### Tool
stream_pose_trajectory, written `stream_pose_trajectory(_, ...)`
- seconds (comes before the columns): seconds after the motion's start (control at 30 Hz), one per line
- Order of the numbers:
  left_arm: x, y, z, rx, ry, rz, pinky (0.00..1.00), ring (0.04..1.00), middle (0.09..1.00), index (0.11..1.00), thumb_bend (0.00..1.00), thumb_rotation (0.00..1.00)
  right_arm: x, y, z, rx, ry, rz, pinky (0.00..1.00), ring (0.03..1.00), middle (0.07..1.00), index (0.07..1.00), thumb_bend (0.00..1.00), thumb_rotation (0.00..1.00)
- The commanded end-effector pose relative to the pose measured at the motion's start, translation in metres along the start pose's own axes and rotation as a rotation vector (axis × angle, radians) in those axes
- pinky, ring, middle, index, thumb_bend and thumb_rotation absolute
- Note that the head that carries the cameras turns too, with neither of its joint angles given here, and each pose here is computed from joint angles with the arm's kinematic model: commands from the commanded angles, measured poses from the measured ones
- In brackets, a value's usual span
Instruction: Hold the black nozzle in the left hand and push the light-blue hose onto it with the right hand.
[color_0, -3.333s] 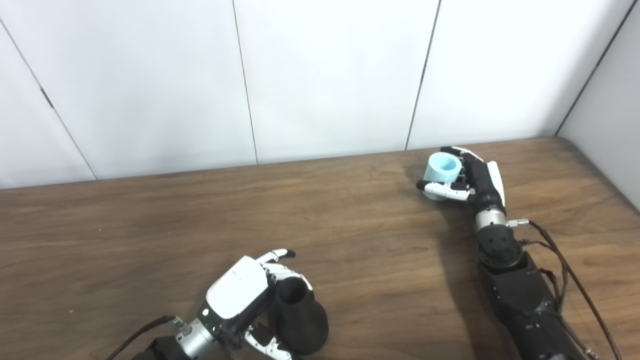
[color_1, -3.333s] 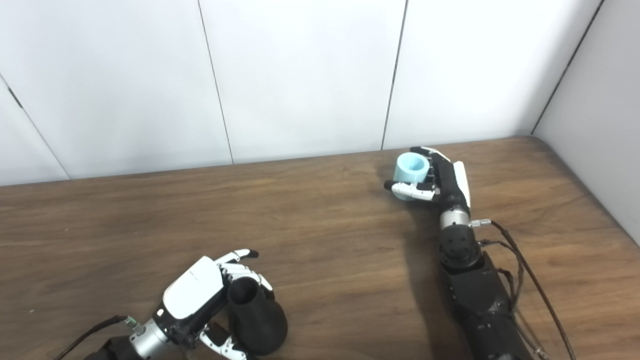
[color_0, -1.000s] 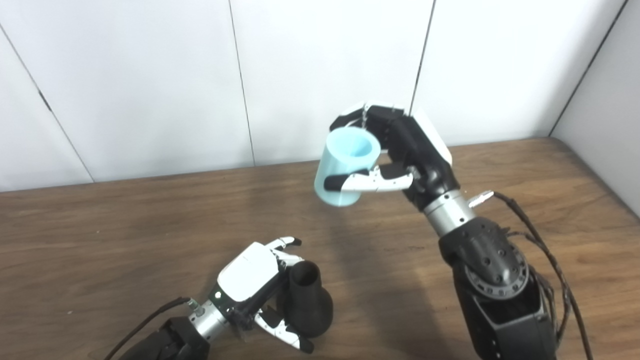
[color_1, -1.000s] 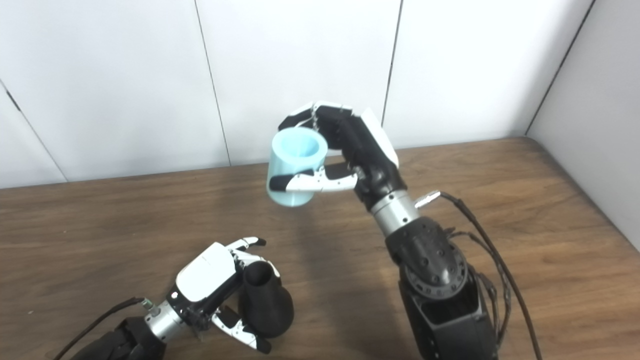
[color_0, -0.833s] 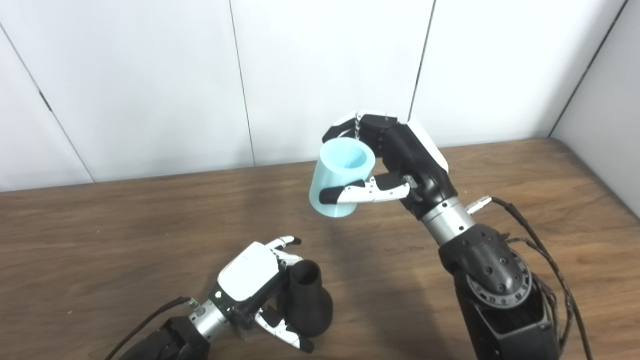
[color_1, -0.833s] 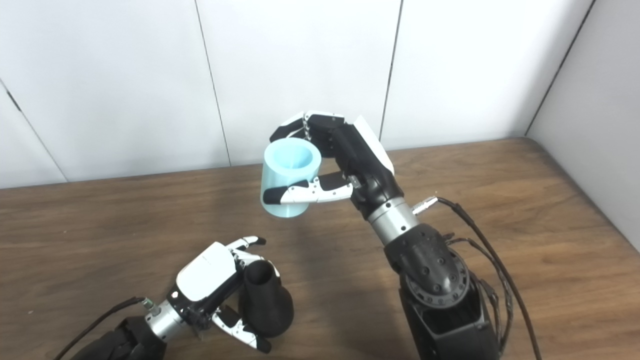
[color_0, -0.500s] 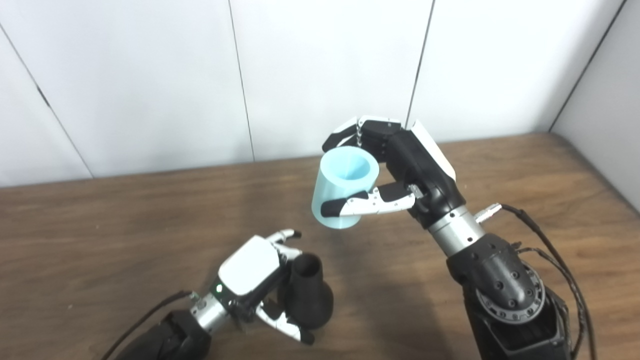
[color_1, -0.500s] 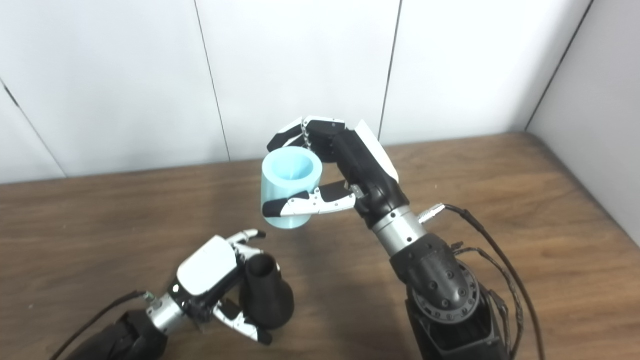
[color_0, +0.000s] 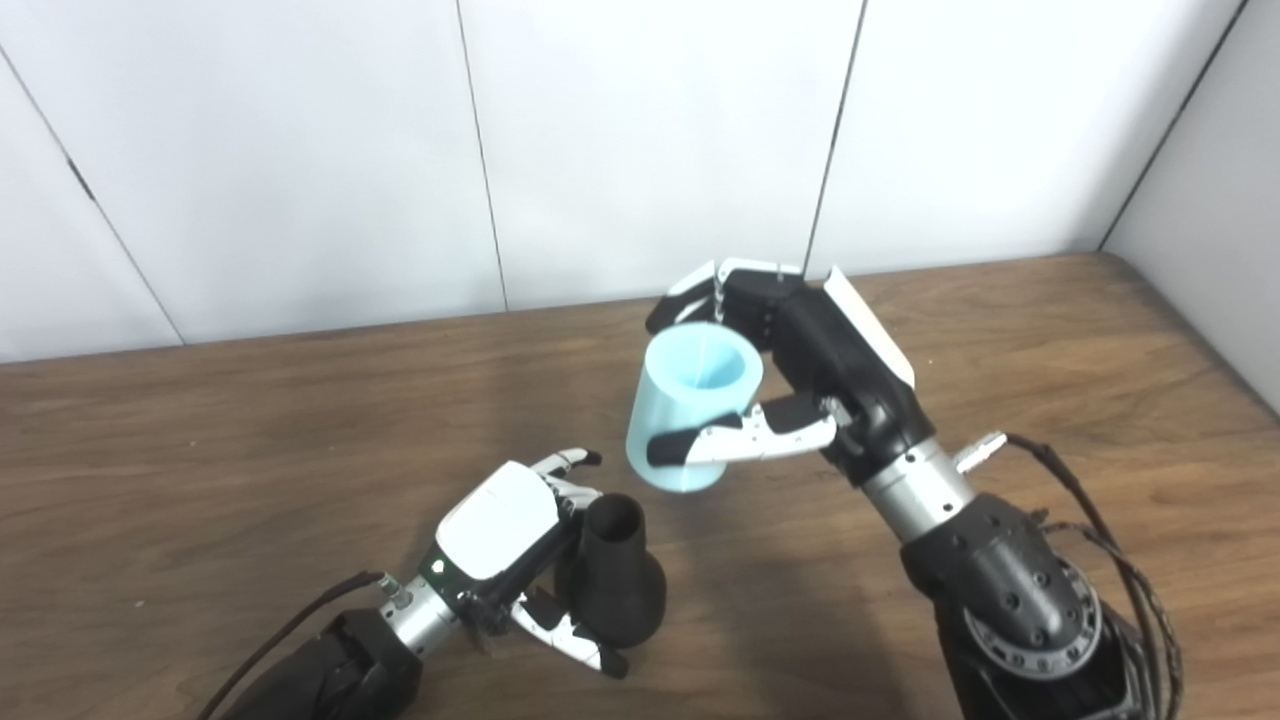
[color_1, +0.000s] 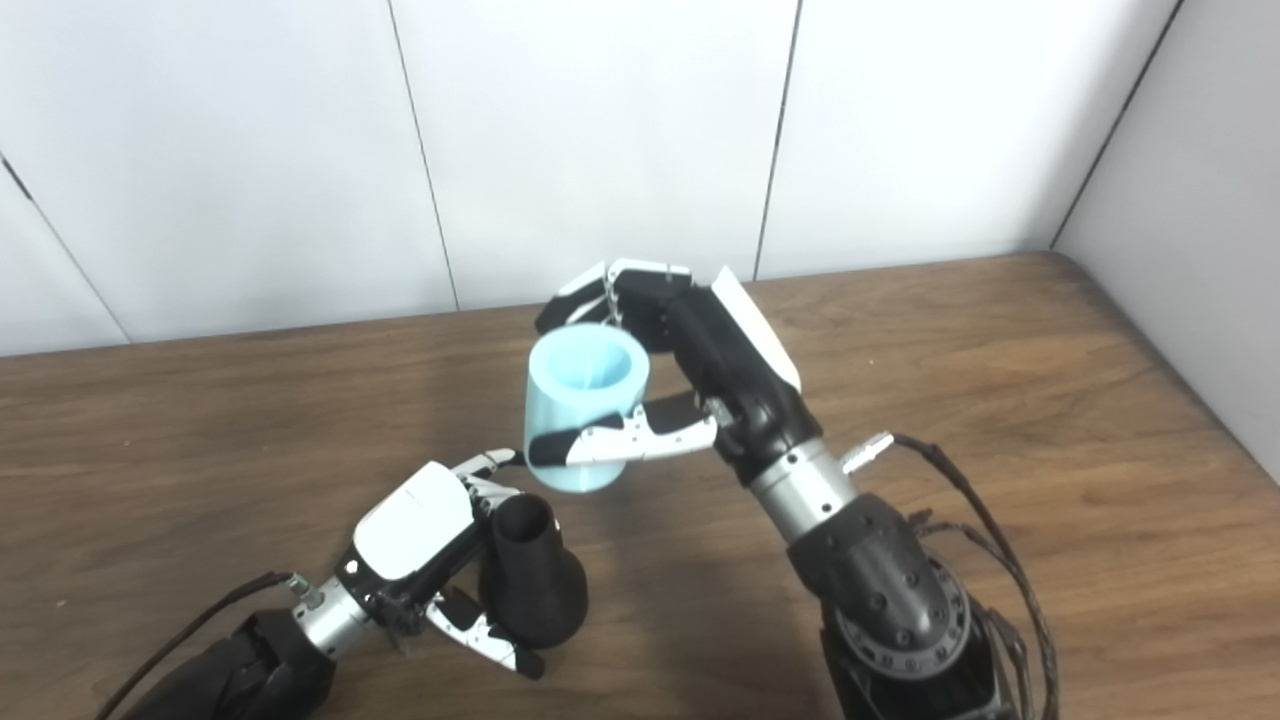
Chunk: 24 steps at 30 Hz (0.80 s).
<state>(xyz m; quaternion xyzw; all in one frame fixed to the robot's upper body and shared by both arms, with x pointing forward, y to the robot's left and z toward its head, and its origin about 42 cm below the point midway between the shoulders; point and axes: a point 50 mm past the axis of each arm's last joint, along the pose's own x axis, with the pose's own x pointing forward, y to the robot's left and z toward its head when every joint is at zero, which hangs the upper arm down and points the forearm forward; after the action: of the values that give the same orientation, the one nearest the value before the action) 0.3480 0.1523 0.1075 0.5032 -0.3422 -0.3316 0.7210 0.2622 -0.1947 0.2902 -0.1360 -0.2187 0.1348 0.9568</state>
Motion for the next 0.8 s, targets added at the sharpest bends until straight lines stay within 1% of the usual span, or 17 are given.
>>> stream_pose_trajectory(0.0, -0.046, -0.066, 0.015, -0.083, 0.086, -0.199, 0.86, 0.516, 0.480, 0.487, 0.52, 0.00, 0.003, 0.000, 0.008, -0.030, -0.084, 0.008, 0.24, 0.382, 0.458, 0.535, 0.51, 0.00)
stream_pose_trajectory(0.13, -0.047, -0.067, 0.015, -0.084, 0.086, -0.195, 0.86, 0.514, 0.472, 0.496, 0.52, 0.00, 0.001, 0.004, 0.004, -0.062, -0.084, 0.009, 0.26, 0.388, 0.464, 0.537, 0.51, 0.00)
stream_pose_trajectory(0.4, -0.046, -0.066, 0.018, -0.081, 0.080, -0.195, 0.85, 0.514, 0.471, 0.498, 0.52, 0.00, -0.002, 0.012, 0.001, -0.080, -0.057, 0.018, 0.24, 0.378, 0.466, 0.539, 0.51, 0.00)
stream_pose_trajectory(0.57, -0.046, -0.067, 0.020, -0.078, 0.079, -0.199, 0.85, 0.517, 0.470, 0.499, 0.52, 0.00, -0.004, 0.019, -0.004, -0.088, -0.066, 0.027, 0.23, 0.374, 0.469, 0.539, 0.51, 0.00)
stream_pose_trajectory(0.77, -0.046, -0.067, 0.021, -0.086, 0.077, -0.192, 0.84, 0.510, 0.467, 0.503, 0.52, 0.00, 0.001, 0.026, -0.008, -0.065, -0.101, 0.047, 0.26, 0.394, 0.484, 0.523, 0.51, 0.00)
